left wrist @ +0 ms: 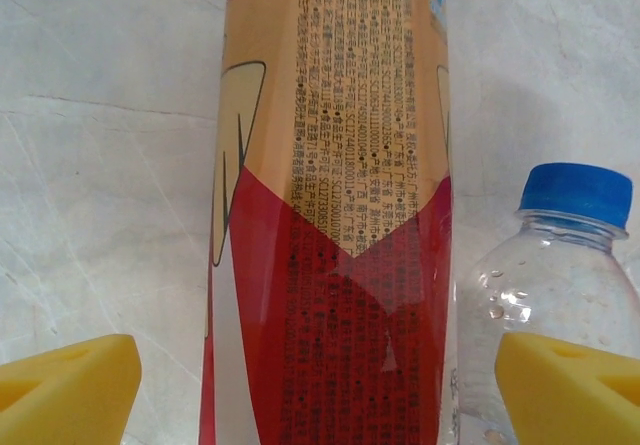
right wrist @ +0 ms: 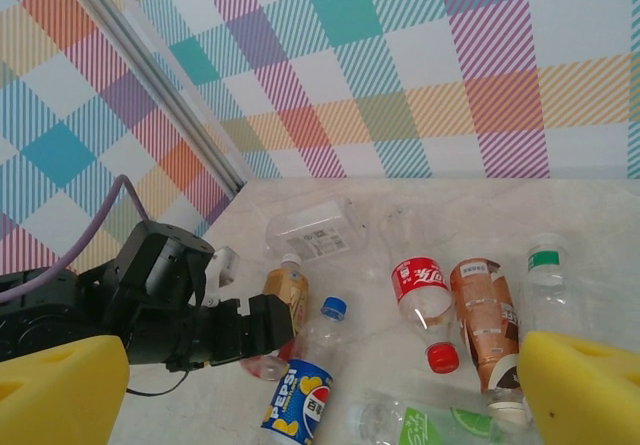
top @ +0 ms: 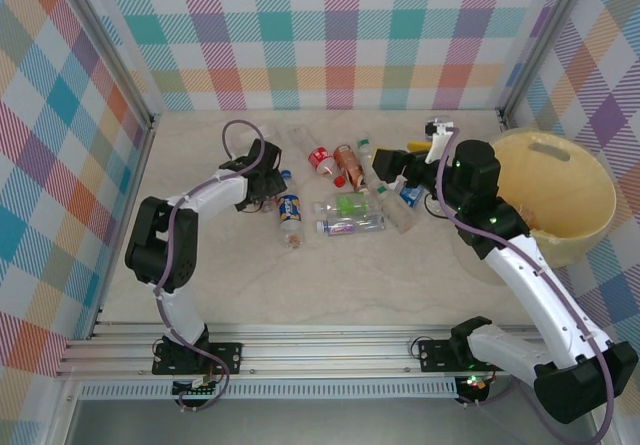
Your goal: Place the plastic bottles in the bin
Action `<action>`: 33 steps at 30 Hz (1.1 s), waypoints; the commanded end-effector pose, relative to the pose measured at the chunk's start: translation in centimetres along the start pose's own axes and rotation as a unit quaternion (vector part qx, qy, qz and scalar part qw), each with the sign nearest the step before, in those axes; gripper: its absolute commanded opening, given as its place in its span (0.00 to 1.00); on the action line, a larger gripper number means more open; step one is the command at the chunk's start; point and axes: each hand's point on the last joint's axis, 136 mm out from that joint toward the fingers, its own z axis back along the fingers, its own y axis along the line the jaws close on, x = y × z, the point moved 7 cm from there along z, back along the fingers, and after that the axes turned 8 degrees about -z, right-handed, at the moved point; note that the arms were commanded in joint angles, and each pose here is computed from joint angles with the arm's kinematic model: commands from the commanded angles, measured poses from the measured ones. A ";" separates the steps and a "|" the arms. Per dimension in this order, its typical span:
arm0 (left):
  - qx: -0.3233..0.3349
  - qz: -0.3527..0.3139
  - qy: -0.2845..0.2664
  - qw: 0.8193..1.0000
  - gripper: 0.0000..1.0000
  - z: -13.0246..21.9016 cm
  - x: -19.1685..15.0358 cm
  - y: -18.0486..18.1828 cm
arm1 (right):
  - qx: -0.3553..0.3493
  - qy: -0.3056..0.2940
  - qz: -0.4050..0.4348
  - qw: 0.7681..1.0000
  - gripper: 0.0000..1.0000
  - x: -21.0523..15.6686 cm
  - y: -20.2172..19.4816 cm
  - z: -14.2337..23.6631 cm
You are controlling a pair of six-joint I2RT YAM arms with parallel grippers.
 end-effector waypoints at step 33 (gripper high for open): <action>-0.056 -0.029 -0.034 0.997 0.57 1.7 0.9 1.8 | -0.007 0.016 -0.007 1.000 1.00 -1.0 -0.3 -0.5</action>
